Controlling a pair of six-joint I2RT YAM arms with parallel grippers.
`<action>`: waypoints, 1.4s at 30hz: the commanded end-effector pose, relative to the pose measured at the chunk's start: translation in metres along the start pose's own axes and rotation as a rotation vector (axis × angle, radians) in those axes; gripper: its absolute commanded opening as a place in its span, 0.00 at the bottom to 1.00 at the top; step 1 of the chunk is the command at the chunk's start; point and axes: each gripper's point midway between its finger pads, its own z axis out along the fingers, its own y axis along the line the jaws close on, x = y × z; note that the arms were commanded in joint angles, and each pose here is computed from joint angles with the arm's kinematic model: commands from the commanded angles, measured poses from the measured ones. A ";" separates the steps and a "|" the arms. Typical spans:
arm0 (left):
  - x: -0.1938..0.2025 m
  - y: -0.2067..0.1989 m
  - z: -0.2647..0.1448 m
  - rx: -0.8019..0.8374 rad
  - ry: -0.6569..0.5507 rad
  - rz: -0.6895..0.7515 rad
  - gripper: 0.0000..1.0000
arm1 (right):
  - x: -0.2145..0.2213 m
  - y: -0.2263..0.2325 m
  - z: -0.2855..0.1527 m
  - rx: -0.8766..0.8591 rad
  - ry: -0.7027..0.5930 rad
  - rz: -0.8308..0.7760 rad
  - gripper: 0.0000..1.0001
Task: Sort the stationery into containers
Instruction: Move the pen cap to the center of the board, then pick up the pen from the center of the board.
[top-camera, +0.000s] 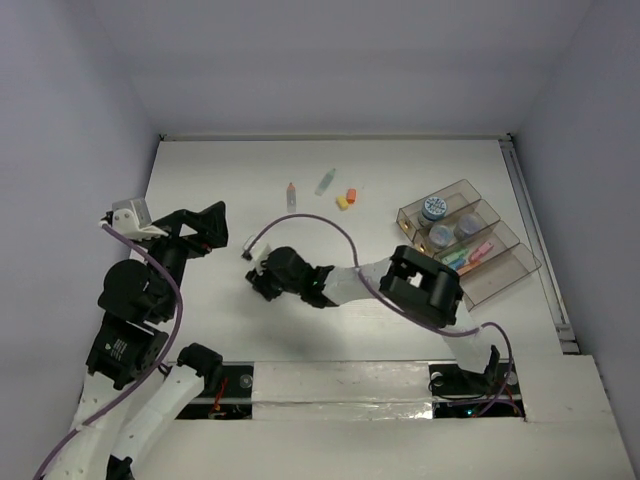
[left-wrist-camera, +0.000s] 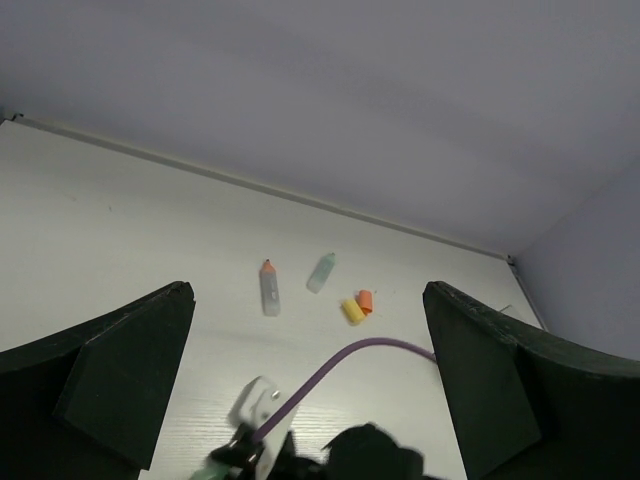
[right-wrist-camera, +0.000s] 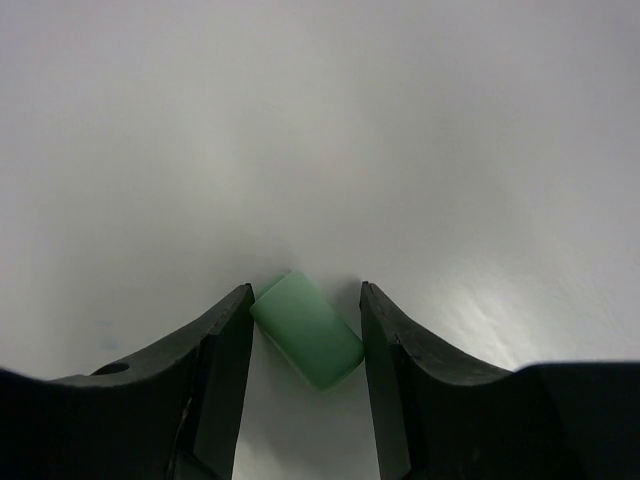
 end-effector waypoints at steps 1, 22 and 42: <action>0.005 -0.008 0.011 0.035 -0.005 -0.025 0.99 | 0.003 -0.074 -0.026 0.120 -0.035 0.065 0.48; 0.050 -0.001 0.024 0.049 0.068 0.038 0.99 | -0.030 -0.190 -0.102 0.264 -0.096 0.155 0.87; 0.073 -0.010 0.024 0.147 0.126 0.086 0.99 | -0.033 -0.370 -0.032 0.690 0.097 0.535 0.75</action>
